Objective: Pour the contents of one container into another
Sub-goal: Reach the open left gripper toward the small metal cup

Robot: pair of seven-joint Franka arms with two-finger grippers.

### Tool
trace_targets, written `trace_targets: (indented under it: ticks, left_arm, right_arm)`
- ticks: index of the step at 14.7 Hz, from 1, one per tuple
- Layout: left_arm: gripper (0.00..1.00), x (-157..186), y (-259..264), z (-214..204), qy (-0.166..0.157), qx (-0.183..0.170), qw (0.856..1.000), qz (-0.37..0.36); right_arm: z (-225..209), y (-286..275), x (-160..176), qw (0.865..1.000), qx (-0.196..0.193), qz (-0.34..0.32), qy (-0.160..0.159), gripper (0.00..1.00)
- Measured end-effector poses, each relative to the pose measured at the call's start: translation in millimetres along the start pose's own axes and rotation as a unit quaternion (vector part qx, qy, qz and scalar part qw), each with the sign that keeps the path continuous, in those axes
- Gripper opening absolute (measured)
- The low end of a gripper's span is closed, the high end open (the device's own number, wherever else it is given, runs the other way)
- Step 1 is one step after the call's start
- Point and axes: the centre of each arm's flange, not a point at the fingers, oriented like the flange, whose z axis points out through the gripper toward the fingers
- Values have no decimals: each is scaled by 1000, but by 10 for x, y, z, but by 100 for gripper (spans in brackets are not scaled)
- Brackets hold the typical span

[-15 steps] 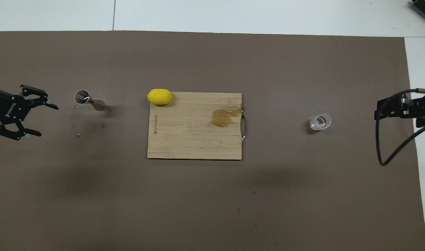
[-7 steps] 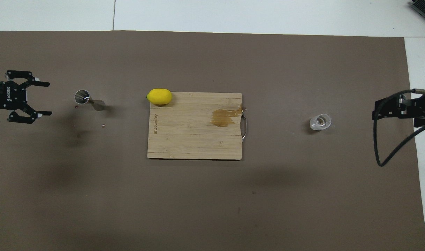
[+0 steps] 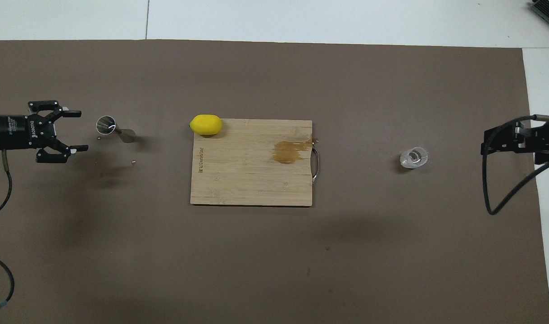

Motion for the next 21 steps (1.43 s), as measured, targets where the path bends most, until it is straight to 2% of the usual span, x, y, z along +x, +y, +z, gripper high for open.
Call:
trace_targets:
  ticks: [8, 14, 20, 21]
  left_arm:
    - [100, -202, 1, 251, -3, -9, 999, 40]
    - [99, -139, -29, 374, -4, -20, 999, 34]
    - [90, -110, -46, 400, -8, -22, 999, 29]
    - [85, -107, -49, 403, -8, -22, 999, 29]
  right_arm:
    - [0, 9, 2, 1000, 0, 1, 0, 100]
    - [0, 9, 2, 1000, 0, 1, 0, 100]
    - [0, 9, 2, 1000, 0, 1, 0, 100]
    - [0, 10, 2, 1000, 0, 1, 0, 100]
